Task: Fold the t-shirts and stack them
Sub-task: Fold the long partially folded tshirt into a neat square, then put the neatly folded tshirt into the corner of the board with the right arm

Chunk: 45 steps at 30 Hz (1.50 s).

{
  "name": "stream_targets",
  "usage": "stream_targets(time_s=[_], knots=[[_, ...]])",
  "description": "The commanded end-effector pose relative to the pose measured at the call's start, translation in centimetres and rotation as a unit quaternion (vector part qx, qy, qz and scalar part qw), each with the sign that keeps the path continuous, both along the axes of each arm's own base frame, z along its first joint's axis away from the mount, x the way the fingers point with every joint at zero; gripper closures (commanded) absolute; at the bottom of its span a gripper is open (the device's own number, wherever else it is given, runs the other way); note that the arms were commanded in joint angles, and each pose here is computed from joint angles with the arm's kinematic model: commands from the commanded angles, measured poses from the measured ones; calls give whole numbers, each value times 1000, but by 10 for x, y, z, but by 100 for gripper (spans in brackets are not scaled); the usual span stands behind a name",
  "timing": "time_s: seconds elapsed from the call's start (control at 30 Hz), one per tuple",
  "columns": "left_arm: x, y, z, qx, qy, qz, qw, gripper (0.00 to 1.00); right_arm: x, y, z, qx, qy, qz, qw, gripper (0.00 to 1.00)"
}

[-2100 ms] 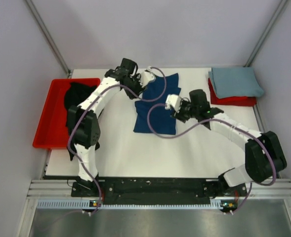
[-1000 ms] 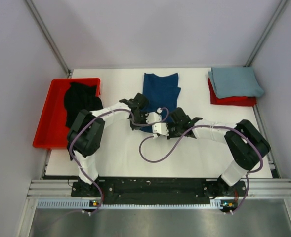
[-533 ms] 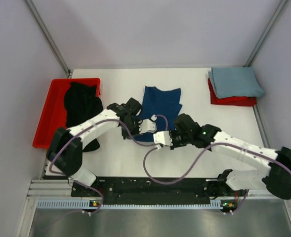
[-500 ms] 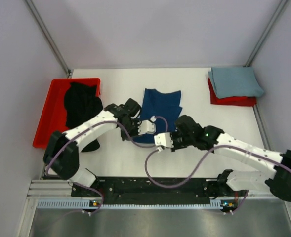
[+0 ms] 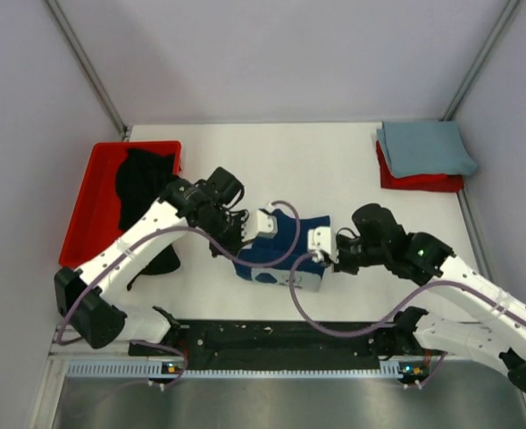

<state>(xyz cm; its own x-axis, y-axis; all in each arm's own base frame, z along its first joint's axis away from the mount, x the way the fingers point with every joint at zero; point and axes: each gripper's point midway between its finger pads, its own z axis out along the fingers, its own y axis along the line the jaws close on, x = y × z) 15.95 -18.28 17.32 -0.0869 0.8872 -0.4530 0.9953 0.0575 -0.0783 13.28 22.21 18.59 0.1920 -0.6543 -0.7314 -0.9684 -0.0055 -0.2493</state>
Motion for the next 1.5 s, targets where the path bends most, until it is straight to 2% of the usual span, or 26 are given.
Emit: stream_targets(time_s=[0.0,0.17,0.3,0.6,0.73,0.83,0.9,0.97,1.0,1.13,1.2,1.33,1.37,1.47], knots=[[59,-5,10,3,-6,91,996,100,53,-12,13,41,21,-118,992,100],[125,-20,-1,9,15,131,991,100,123,-33,5,47,33,-233,971,100],[178,-35,-7,10,3,149,989,100,161,-47,-22,13,58,-286,956,100],[240,-31,-64,51,35,203,977,100,230,-53,-71,-11,95,-337,937,100],[262,-40,-79,35,22,214,976,100,254,-62,-89,-34,102,-368,924,100],[280,-47,-87,20,-1,227,974,92,264,-59,-101,-38,112,-370,922,100],[289,-48,-93,20,-11,239,971,82,277,-64,-109,-46,108,-394,911,88],[300,-47,-101,24,-22,265,964,70,295,-77,-116,-57,93,-445,889,74],[311,-45,-102,24,-41,280,959,68,306,-86,-119,-60,86,-474,874,70],[359,-31,-76,7,-123,350,929,56,343,-116,-98,-26,79,-598,797,63],[365,-28,-53,-16,-132,366,921,53,337,-110,-79,17,111,-612,783,59],[331,-32,-28,-58,-105,355,927,52,296,-76,-65,88,216,-583,778,47],[321,-37,-26,-76,-95,346,930,52,283,-68,-66,100,245,-575,774,35],[281,-48,-24,-113,-49,326,937,56,257,-56,-78,119,309,-572,750,27]])
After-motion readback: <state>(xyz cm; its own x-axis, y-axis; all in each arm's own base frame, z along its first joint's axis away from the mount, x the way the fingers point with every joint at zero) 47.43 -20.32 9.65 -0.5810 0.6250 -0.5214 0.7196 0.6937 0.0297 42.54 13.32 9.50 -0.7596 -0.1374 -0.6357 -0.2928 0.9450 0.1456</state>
